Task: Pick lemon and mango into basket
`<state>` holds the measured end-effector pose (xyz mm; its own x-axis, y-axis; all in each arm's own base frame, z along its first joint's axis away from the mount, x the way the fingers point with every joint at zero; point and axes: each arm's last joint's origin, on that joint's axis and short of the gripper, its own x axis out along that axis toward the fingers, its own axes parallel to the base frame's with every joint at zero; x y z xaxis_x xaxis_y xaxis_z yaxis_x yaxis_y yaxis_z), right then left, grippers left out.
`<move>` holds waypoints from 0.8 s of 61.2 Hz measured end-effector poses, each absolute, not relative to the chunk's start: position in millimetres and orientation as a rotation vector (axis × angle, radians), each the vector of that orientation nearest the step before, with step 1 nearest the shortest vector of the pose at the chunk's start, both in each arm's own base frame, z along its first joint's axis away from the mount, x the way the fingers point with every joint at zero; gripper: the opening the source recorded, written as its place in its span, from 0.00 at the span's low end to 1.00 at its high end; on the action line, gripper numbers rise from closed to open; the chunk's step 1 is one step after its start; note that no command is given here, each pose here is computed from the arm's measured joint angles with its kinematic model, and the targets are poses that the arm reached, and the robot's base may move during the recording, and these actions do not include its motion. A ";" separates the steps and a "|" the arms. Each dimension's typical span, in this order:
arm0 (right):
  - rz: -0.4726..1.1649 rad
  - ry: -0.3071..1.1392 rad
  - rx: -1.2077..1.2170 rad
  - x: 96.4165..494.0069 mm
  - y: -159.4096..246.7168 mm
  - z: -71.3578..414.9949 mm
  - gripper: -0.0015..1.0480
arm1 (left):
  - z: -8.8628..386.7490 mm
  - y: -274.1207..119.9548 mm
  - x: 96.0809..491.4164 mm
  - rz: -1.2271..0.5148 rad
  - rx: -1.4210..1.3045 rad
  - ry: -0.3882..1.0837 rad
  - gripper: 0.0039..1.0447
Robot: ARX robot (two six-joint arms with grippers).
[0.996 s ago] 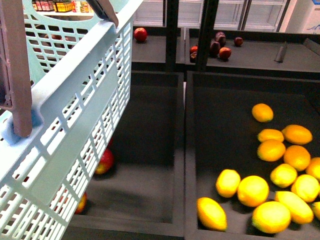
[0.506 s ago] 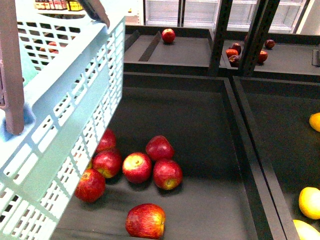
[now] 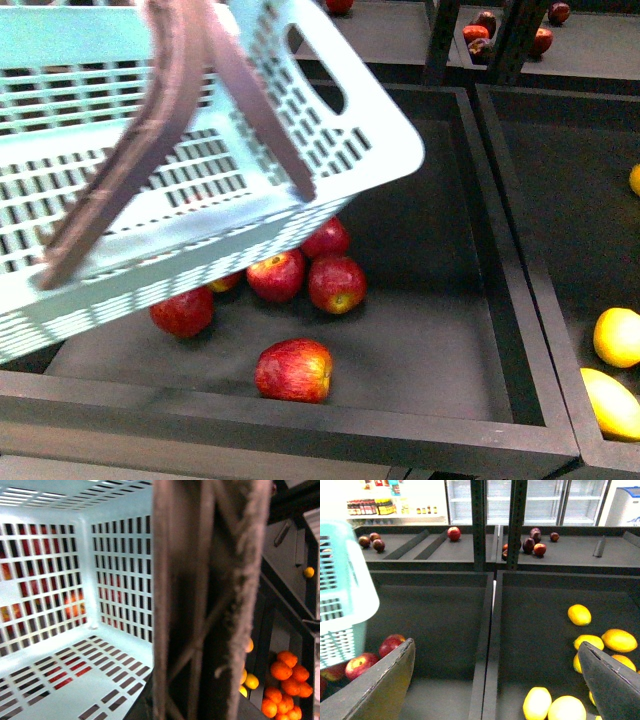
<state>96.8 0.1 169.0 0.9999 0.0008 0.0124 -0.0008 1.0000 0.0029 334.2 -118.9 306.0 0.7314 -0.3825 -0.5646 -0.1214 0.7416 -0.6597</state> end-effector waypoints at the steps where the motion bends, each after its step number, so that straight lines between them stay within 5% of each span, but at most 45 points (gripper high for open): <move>1: 0.001 -0.012 0.003 96.8 0.1 169.0 0.92 | 305.0 -126.3 336.8 -0.175 -0.734 0.762 0.04; 10: 0.001 -0.012 0.002 96.8 0.1 169.0 0.92 | 323.8 -202.9 347.0 -0.367 -0.747 0.798 0.04; 20: 0.001 -0.012 0.003 96.8 0.1 169.0 0.92 | 337.0 -238.2 339.5 -0.466 -0.728 0.798 0.04; 49: 0.001 -0.012 0.003 96.8 0.1 169.0 0.92 | 339.8 -256.8 323.7 -0.611 -0.668 0.807 0.04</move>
